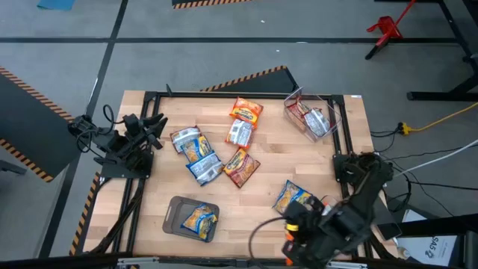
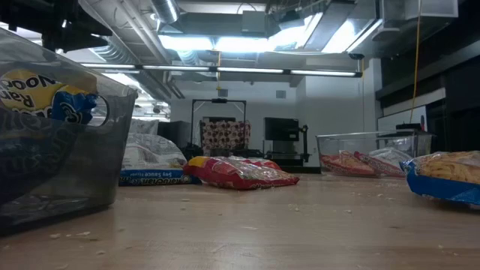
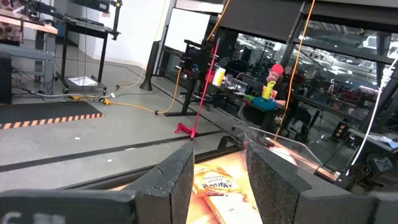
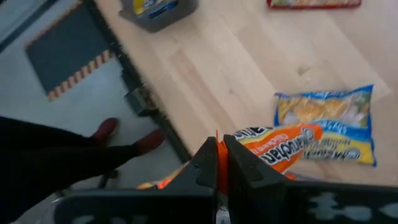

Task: Sort Maruchan noodles
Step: Put the orange noodle pack into the bottom transparent bin

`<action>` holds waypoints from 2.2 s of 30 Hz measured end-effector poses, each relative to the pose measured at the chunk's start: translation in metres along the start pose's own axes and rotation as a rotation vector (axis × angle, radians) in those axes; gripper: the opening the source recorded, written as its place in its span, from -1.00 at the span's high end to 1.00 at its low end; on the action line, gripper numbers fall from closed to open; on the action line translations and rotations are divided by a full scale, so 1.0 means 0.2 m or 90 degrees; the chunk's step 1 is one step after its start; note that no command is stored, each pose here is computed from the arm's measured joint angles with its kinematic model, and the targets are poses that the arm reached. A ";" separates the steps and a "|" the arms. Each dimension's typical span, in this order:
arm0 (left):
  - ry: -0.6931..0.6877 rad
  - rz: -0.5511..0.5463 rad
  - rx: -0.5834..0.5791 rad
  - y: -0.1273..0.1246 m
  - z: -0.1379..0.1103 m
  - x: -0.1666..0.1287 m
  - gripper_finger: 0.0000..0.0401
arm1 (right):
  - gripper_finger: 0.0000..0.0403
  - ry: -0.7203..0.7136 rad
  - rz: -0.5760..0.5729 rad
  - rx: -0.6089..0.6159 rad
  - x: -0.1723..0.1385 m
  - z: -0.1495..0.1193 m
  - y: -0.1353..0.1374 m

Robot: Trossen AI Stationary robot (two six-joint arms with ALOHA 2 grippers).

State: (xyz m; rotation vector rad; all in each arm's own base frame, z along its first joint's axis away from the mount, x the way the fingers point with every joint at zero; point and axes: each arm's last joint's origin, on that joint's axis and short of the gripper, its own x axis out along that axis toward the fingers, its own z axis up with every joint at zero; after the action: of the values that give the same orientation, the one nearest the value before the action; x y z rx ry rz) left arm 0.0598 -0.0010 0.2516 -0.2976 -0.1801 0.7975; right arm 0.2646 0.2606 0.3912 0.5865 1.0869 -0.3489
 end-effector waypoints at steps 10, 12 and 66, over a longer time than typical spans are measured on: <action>0.004 0.001 0.014 0.00 -0.01 0.00 0.30 | 1.00 0.062 -0.048 0.050 -0.09 -0.12 -0.26; 0.004 0.001 0.015 0.00 -0.01 0.00 0.30 | 1.00 0.077 -0.071 0.075 -0.08 -0.16 -0.32; 0.010 0.004 0.026 0.01 -0.02 0.00 0.30 | 1.00 0.211 -0.084 0.237 0.20 -0.46 -0.35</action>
State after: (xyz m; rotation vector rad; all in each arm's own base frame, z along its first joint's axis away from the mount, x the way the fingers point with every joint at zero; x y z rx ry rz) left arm 0.0604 -0.0013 0.2467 -0.2665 -0.1485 0.8045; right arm 0.1771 0.2611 0.3053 0.9282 1.3960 -0.5906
